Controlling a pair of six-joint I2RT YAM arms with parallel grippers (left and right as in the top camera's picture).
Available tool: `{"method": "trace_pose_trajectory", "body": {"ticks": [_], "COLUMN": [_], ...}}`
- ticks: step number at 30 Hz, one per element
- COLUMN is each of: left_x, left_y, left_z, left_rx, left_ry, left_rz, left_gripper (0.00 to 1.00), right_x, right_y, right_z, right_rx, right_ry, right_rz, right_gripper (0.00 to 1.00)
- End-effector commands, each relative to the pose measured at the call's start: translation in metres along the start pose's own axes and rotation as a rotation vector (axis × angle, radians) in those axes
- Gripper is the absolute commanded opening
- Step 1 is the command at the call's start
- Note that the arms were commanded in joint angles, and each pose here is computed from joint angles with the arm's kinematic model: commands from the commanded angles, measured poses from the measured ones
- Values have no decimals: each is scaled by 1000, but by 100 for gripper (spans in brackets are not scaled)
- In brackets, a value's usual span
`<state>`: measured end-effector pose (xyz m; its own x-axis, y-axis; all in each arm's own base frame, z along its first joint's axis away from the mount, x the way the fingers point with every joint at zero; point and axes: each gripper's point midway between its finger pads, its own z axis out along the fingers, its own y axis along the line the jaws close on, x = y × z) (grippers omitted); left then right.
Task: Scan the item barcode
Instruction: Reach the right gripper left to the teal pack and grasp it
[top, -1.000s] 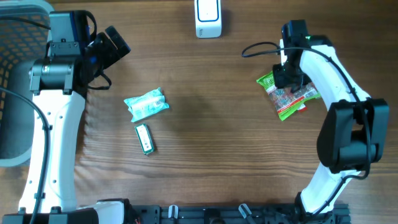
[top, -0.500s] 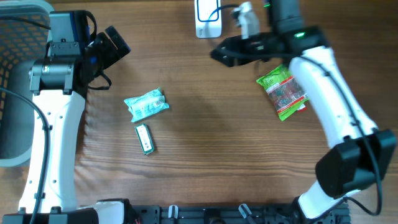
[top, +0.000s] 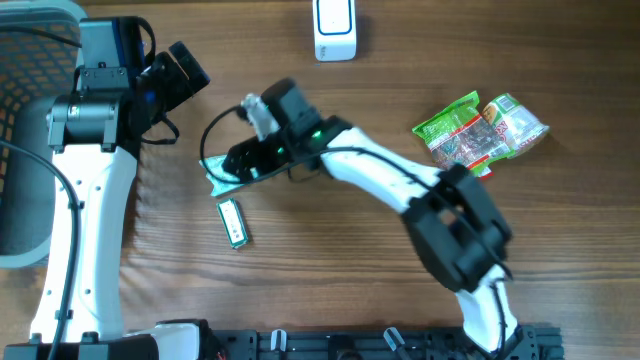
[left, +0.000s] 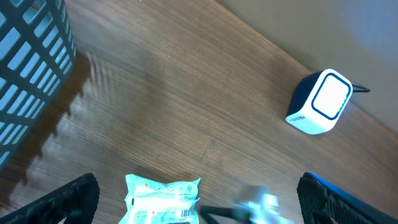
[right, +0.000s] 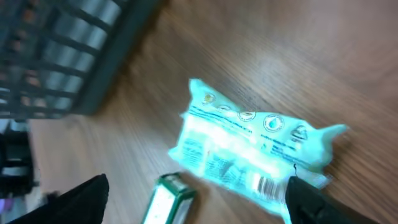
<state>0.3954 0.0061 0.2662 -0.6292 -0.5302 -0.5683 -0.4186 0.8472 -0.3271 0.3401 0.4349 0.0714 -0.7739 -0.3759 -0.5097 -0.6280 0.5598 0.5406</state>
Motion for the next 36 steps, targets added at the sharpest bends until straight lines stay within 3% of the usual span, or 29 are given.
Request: {"method": "trace_pose_trajectory", "body": {"ticks": [1, 3, 5, 7, 13, 16, 17, 20, 25, 28, 32, 36], "left_x": [-8, -8, -8, -8, -8, -8, -8, -8, -8, -8, -8, -8], "left_y": [-3, -3, -3, -3, -3, -3, -3, -3, -3, -3, -3, -3], "left_z": [-10, -10, -10, -10, -10, -10, -10, -10, -10, -10, -10, -10], "left_rx": [19, 19, 19, 19, 19, 19, 19, 19, 19, 19, 19, 19], "left_ry": [-30, -30, -30, -30, -30, -30, -30, -30, -30, -30, -30, -30], "left_rz": [14, 14, 14, 14, 14, 14, 14, 14, 14, 14, 14, 14], "left_gripper": [100, 100, 100, 100, 100, 100, 100, 100, 100, 100, 100, 100], "right_x": [27, 34, 39, 39, 30, 33, 34, 34, 18, -15, -30, -32], "right_y": [-33, -40, -50, -58, -86, -106, -108, -111, -79, -33, -28, 0], "right_z": [35, 41, 40, 33, -6, -29, -32, -34, -24, -17, -11, 6], "right_rx": [96, 111, 157, 191, 316, 427, 432, 442, 255, 4, 45, 17], "right_ry": [43, 58, 73, 78, 70, 86, 89, 91, 54, -48, -120, -153], "right_rz": [2, -12, 1, 19, 129, 159, 161, 167, 134, 45, 9, -96], "right_gripper": [92, 90, 80, 55, 37, 7, 5, 5, 34, 42, 63, 53]}}
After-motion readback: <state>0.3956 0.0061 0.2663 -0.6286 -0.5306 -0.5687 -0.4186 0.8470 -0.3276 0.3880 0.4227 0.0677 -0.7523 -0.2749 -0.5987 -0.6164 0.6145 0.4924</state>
